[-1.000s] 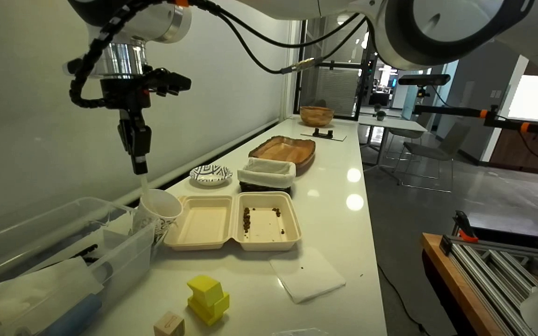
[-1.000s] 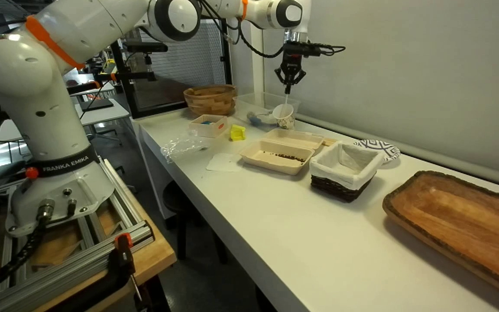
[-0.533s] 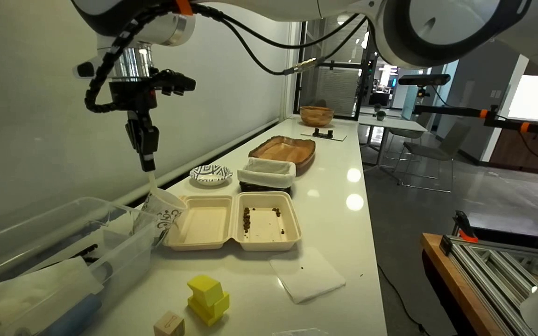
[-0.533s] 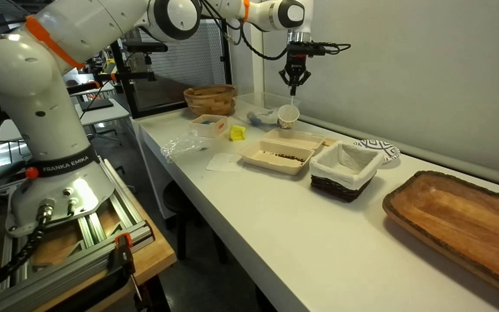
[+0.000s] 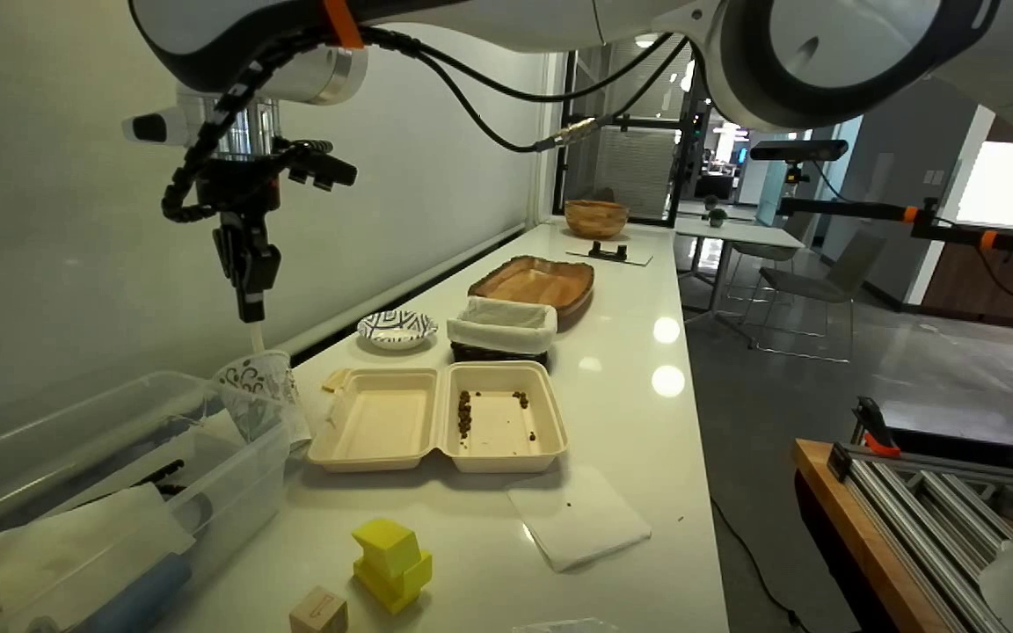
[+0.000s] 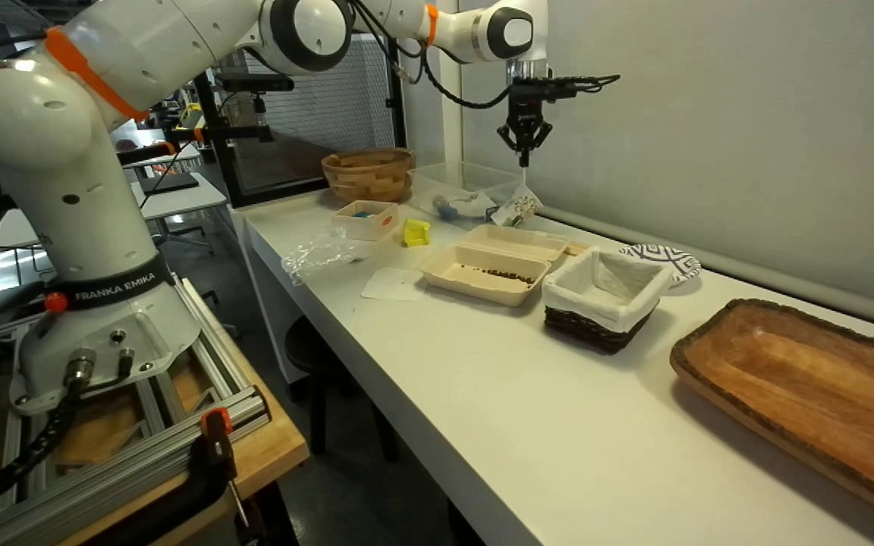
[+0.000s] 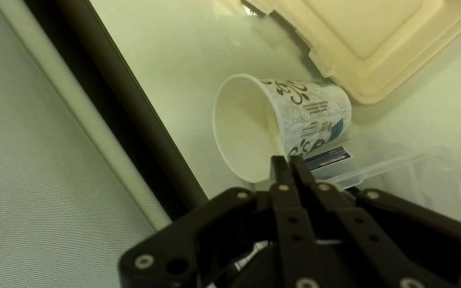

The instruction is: Stir the contents of the paper cup with the plastic spoon

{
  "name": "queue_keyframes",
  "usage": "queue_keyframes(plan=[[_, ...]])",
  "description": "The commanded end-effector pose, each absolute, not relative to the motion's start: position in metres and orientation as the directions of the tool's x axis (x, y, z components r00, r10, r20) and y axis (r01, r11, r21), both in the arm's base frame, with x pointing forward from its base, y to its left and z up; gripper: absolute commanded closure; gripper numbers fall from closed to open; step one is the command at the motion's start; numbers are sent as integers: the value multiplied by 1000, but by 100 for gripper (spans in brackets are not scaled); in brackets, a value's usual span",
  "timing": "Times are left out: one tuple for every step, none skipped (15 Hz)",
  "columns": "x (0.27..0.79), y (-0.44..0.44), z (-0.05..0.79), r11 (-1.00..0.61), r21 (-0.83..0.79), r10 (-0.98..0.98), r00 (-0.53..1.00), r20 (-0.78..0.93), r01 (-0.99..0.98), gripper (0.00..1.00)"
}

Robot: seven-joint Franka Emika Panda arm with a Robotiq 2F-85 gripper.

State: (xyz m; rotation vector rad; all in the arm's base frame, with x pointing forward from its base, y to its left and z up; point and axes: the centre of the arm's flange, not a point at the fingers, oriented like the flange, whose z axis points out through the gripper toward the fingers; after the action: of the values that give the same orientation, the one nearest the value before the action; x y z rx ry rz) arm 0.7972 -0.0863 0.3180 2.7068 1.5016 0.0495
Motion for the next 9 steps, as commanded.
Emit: queue_keyframes(plan=[[781, -81, 309, -504, 35, 863, 504, 27, 863, 99], [780, -79, 308, -500, 17, 866, 500, 27, 866, 99], [779, -77, 308, -496, 0, 868, 496, 26, 868, 99], [778, -76, 307, -495, -12, 868, 495, 24, 869, 99], [776, -73, 308, -497, -24, 868, 497, 16, 868, 99], [774, -71, 310, -498, -34, 867, 499, 8, 866, 99], [770, -68, 314, -502, -45, 864, 503, -3, 863, 99], [767, -66, 318, -501, -56, 865, 502, -11, 863, 99], [763, -64, 323, -499, -78, 866, 500, -12, 863, 99]])
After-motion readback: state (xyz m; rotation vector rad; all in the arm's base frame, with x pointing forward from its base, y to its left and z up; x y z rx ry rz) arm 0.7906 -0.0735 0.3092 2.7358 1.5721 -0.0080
